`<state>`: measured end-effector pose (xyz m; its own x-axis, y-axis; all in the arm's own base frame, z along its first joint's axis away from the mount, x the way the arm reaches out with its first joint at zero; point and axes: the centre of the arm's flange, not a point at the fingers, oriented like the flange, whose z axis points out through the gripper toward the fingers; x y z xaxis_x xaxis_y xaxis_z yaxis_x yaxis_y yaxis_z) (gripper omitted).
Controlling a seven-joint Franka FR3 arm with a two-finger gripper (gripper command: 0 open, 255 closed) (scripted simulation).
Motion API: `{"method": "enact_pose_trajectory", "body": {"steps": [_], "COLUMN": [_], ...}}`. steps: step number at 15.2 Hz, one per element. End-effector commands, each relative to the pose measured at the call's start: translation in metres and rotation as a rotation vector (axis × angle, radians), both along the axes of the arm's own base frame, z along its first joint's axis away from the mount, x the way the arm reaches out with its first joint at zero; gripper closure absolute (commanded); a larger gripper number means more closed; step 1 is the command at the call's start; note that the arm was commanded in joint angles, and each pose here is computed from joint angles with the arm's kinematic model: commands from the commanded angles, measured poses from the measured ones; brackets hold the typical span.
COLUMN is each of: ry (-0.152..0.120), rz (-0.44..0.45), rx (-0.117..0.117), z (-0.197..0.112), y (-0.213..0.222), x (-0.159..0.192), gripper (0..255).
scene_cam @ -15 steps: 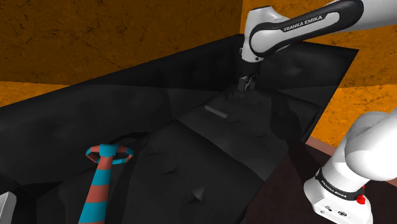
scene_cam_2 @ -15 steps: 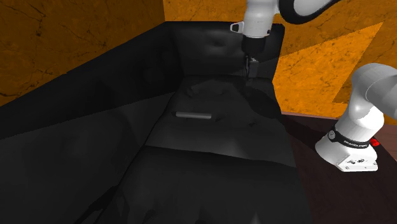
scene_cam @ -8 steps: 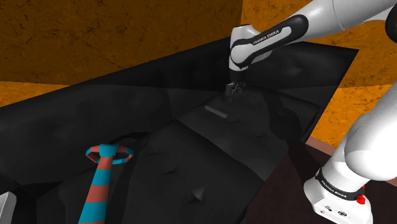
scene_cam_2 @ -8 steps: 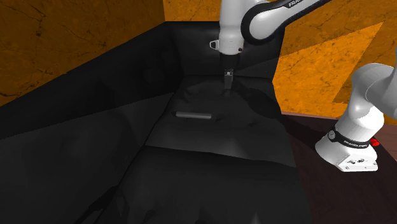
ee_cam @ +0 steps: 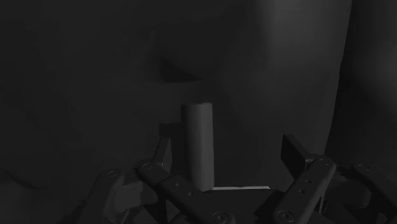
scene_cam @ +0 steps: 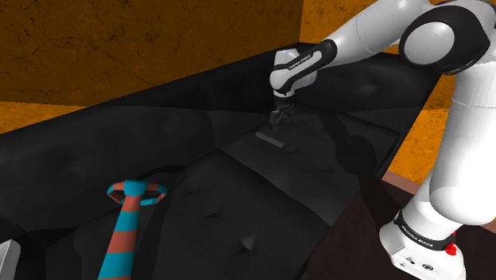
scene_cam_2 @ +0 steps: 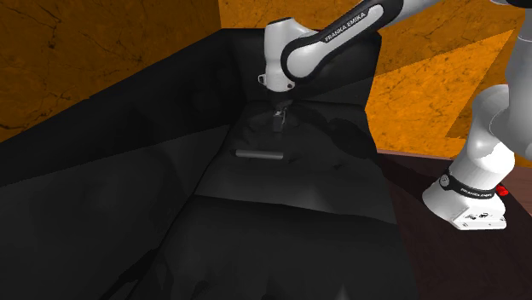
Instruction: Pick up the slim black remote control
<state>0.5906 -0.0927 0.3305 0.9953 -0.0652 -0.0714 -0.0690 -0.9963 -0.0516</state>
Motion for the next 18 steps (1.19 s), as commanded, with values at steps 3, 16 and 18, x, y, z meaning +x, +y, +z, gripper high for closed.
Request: {"method": "enact_pose_trajectory", "body": {"steps": [3, 16, 18], "ry": [0.014, 0.027, 0.026], "rz": [-0.030, -0.058, -0.058], "rx": [0.014, 0.027, 0.027], "z": [-0.043, -0.119, -0.120], "y": [-0.014, -0.028, -0.028], "x": [0.036, 0.069, 0.069], "gripper": [0, 0, 255]}}
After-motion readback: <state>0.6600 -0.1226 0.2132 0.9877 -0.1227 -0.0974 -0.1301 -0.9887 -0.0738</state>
